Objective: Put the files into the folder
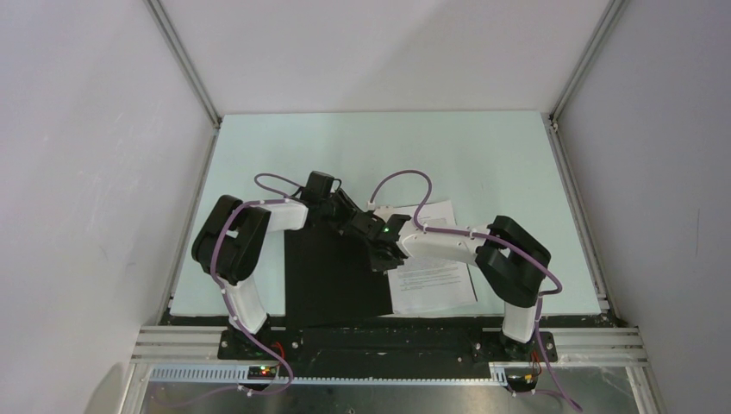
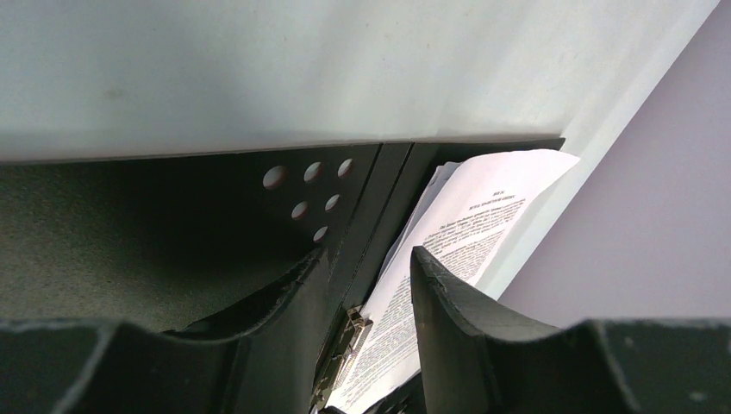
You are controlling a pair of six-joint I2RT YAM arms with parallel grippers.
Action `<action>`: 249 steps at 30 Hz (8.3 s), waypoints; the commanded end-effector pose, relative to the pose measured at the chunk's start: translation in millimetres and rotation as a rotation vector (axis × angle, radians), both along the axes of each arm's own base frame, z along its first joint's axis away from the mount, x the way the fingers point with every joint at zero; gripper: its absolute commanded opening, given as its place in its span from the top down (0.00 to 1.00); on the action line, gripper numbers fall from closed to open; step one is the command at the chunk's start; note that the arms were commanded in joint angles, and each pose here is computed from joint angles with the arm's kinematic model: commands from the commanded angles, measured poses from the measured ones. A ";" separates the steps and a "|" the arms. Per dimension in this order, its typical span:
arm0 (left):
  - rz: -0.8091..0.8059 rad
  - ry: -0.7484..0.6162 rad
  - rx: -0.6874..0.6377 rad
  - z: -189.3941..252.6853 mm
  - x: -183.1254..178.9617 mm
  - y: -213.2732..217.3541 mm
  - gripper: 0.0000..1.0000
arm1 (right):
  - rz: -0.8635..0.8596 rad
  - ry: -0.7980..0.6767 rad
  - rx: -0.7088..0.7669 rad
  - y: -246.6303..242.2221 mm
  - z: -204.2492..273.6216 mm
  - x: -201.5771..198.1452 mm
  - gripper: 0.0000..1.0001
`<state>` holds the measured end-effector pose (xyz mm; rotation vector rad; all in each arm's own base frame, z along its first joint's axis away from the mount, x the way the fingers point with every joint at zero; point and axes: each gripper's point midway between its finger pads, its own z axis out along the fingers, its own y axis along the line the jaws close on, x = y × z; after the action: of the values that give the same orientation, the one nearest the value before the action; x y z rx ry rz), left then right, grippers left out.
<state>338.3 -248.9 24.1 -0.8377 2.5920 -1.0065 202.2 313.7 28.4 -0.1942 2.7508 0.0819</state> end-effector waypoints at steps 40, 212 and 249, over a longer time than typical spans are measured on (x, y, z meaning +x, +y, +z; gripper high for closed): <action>0.229 0.101 0.295 -61.5 -22.2 67.4 0.49 | -0.059 0.095 -0.217 -74.4 -19.1 -12.3 1.00; 0.172 -0.043 0.499 34.0 -96.9 220.3 0.00 | -0.018 -0.076 -0.112 -6.9 -0.6 -3.8 0.81; -0.147 -0.138 0.151 48.5 -77.2 146.7 0.00 | -0.035 -0.193 0.134 -53.3 103.7 73.0 1.00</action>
<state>240.9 -84.1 52.0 -0.6678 2.6810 -0.7142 266.5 255.4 100.8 -0.0836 2.6058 0.1179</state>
